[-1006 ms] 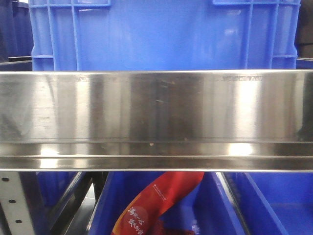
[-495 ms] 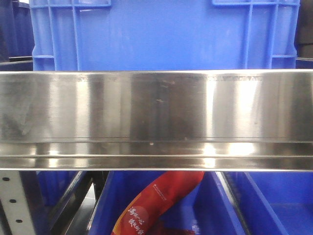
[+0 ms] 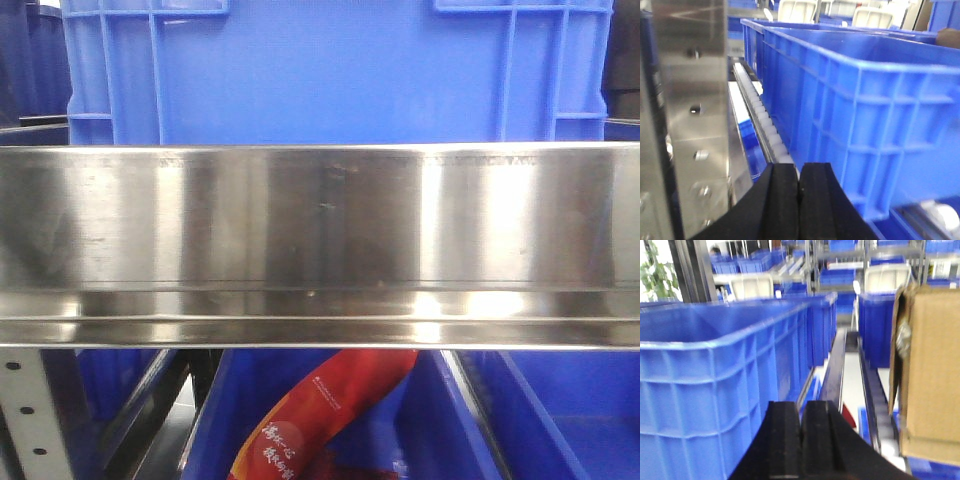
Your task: Grab block from conveyor and place in blue bin
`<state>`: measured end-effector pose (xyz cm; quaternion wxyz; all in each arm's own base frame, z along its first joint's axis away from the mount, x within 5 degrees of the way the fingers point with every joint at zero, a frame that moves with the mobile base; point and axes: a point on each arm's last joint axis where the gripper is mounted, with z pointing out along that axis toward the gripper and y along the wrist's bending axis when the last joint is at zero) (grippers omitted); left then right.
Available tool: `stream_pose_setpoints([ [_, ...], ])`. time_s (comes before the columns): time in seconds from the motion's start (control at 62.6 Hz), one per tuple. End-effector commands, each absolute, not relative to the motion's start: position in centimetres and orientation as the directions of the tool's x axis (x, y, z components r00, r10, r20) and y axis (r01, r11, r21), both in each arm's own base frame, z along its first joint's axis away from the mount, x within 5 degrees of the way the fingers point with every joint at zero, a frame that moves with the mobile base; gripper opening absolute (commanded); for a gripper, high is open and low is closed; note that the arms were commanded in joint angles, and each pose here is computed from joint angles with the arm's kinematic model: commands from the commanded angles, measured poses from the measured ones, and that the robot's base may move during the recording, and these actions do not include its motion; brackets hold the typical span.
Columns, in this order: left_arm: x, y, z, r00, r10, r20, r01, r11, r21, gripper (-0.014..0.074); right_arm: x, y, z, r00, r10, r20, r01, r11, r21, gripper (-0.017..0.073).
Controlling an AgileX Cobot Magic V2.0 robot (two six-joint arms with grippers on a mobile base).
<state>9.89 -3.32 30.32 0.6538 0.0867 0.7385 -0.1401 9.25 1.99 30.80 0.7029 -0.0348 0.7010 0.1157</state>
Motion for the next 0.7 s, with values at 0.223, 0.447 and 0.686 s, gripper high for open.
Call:
stream_pose_setpoints([
  [0.223,7.2,-2.4,31.0,0.017,-0.114,-0.993,0.316,0.943,-0.103,-0.0111,7.5,1.6,31.7,0.101,0.129,-0.987,-0.213,0.971,0.105,-0.0162],
  [0.447,7.0,-2.4,31.1,0.028,-0.117,-0.993,0.317,0.943,-0.103,-0.0111,7.5,1.6,31.7,0.101,0.129,-0.987,-0.213,0.971,0.105,-0.0162],
  [0.686,7.0,-2.4,31.1,0.028,-0.117,-0.993,0.317,0.943,-0.103,-0.0111,7.5,1.6,31.7,0.101,0.129,-0.987,-0.213,0.971,0.105,-0.0162],
])
